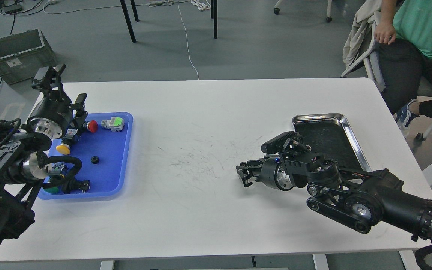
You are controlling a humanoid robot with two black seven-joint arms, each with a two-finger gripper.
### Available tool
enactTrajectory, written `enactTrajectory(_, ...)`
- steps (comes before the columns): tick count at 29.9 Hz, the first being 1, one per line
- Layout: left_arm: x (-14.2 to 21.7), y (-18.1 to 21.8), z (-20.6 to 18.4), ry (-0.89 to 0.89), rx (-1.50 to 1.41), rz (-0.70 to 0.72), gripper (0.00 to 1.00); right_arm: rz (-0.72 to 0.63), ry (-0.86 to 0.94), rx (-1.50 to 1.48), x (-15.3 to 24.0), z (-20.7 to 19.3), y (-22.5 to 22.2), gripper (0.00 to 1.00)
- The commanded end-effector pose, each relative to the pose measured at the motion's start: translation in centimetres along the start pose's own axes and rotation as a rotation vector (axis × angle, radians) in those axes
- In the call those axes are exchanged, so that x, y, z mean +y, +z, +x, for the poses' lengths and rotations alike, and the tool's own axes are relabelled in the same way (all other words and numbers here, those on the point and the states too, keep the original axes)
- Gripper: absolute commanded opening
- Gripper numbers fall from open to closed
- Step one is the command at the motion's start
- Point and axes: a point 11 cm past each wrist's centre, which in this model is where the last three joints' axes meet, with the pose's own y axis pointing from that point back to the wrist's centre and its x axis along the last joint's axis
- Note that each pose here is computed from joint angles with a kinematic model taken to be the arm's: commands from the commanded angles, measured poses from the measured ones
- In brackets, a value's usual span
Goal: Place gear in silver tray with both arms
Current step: 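Reach the right gripper toward the black gear on the table, then close the right gripper on the black gear and lift it, then carry the gear with the right gripper over the silver tray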
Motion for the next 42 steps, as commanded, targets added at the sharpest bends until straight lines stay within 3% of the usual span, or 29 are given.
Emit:
enactTrajectory(1, 0.0, 0.1, 0.0, 0.0, -0.001, -0.001, 0.98, -0.004, -0.002, 0.002, 0.0, 0.0, 0.1, 0.02)
enactTrajectory(19, 0.0, 0.1, 0.1, 0.001, -0.004, 0.0, 0.98, -0.023, 0.089, 0.009, 0.8, 2.5, 1.1, 0.05)
enactTrajectory(22, 0.0, 0.1, 0.1, 0.001, -0.004, 0.0, 0.98, -0.022, 0.118, 0.003, 0.8, 2.9, 1.1, 0.18)
enactTrajectory(23, 0.0, 0.2, 0.2, 0.002, -0.005, 0.0, 0.98, -0.018, 0.134, -0.004, 0.8, 3.2, 0.9, 0.3)
enactTrajectory(24, 0.0, 0.2, 0.2, 0.002, -0.005, 0.0, 0.98, -0.014, 0.15, -0.012, 0.8, 3.6, 0.8, 0.5)
enactTrajectory(25, 0.0, 0.2, 0.2, 0.002, -0.005, 0.0, 0.98, -0.011, 0.168, -0.029, 0.8, 4.0, 0.7, 0.75)
enactTrajectory(26, 0.0, 0.2, 0.2, 0.002, -0.005, 0.0, 0.98, -0.005, 0.183, -0.041, 0.8, 4.3, 0.5, 0.91)
enactTrajectory(32, 0.0, 0.2, 0.2, 0.002, -0.005, 0.0, 0.98, 0.049, 0.198, -0.111, 0.0, 5.2, -1.5, 0.94)
enactTrajectory(42, 0.0, 0.3, 0.3, 0.004, -0.009, -0.003, 0.98, 0.009, 0.169, -0.122, -2.1, 4.3, -1.4, 0.94)
